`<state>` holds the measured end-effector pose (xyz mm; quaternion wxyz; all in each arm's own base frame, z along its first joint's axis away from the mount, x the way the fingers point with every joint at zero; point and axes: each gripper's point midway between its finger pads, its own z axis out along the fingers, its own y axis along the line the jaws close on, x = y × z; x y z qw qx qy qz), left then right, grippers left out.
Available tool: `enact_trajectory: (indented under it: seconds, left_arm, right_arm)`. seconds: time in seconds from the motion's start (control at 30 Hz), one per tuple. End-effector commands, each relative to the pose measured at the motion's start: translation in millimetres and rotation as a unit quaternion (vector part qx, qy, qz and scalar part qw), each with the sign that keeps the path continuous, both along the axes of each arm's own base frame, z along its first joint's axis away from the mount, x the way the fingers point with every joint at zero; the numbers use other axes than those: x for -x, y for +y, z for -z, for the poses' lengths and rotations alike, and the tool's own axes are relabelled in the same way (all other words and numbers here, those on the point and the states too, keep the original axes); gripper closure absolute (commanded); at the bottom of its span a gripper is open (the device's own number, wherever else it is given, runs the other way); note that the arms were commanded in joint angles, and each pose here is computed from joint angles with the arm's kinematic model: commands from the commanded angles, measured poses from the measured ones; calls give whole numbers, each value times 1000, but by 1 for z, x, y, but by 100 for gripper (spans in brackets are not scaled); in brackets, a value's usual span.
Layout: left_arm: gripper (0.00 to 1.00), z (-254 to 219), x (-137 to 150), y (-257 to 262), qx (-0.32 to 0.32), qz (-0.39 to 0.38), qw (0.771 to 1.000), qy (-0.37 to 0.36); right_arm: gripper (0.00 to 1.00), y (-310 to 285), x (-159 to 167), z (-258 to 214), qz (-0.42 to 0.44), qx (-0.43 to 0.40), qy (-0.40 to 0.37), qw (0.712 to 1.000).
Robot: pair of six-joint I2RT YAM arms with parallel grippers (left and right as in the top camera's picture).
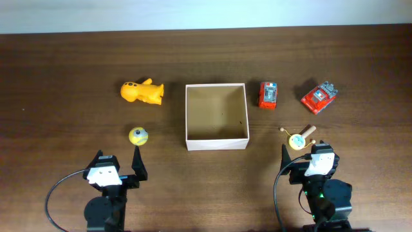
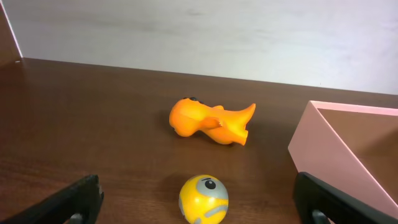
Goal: Pack container
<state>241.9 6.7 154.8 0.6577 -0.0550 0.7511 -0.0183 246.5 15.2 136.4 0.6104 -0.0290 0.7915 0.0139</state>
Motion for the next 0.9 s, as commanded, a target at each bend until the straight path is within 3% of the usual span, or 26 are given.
enact_trajectory:
  seconds: [0.0, 0.87]
  left_arm:
    - [1, 2, 0, -1, 2, 3, 1000, 1]
    - [1, 2, 0, -1, 2, 3, 1000, 1]
  right_arm:
    - [1, 1, -3, -8, -2, 2, -20, 1000]
    - [1, 1, -2, -3, -1, 3, -11, 1000]
